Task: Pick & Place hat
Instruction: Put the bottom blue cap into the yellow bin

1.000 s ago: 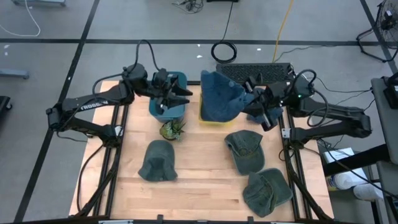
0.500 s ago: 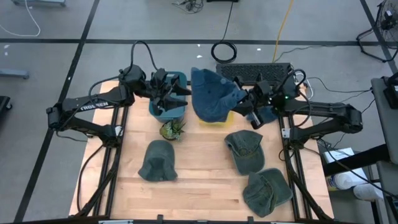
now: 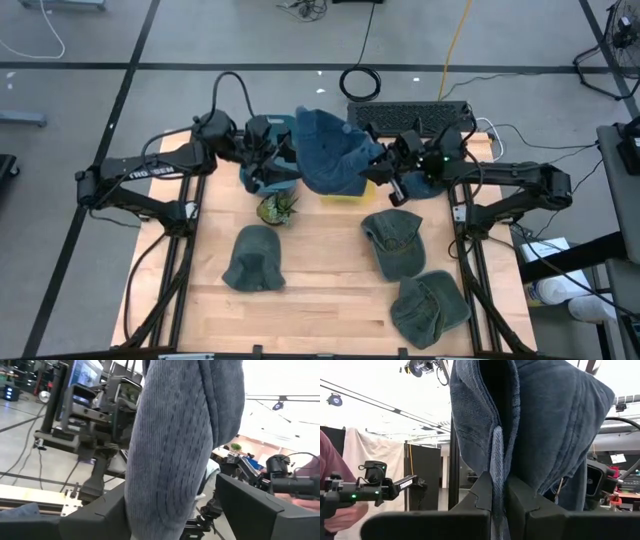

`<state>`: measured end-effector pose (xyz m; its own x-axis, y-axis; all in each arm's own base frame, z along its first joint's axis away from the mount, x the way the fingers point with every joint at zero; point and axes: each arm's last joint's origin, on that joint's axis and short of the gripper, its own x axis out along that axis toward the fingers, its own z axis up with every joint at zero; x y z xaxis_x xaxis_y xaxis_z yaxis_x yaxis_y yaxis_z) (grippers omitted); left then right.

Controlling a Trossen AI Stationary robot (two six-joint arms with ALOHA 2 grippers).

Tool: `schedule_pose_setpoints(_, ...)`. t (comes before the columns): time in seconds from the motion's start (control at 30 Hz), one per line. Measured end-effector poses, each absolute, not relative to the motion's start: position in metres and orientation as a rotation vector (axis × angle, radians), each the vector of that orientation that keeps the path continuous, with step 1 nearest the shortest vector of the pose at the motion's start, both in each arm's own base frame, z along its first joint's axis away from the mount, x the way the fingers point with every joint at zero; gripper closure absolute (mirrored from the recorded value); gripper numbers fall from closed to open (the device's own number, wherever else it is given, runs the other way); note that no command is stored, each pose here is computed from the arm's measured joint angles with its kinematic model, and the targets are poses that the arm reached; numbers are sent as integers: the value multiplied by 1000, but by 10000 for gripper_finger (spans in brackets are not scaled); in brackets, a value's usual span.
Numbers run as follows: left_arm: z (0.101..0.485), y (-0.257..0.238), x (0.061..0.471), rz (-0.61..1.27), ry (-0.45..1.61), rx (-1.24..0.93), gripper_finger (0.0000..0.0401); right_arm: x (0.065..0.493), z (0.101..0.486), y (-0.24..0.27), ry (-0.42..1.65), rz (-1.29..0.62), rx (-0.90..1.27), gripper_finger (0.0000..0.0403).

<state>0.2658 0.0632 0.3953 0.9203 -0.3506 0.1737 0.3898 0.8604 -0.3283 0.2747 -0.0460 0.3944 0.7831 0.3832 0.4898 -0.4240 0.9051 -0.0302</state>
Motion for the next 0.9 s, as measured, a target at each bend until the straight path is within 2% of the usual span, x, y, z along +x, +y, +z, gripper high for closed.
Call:
schedule_pose_setpoints(0.27,395,59,266,-434,-90,-413,176,273,396,-46,-515,439,78,392)
schedule_pose_setpoints(0.63,396,58,266,-469,-68,-478,302,273,395,-46,-497,440,104,388)
schedule_pose_setpoints(0.83,399,55,264,-581,-62,-446,380,275,393,-53,-454,419,241,338)
schedule_pose_setpoints(0.9,399,54,263,-600,-56,-444,389,276,391,-56,-425,409,279,314)
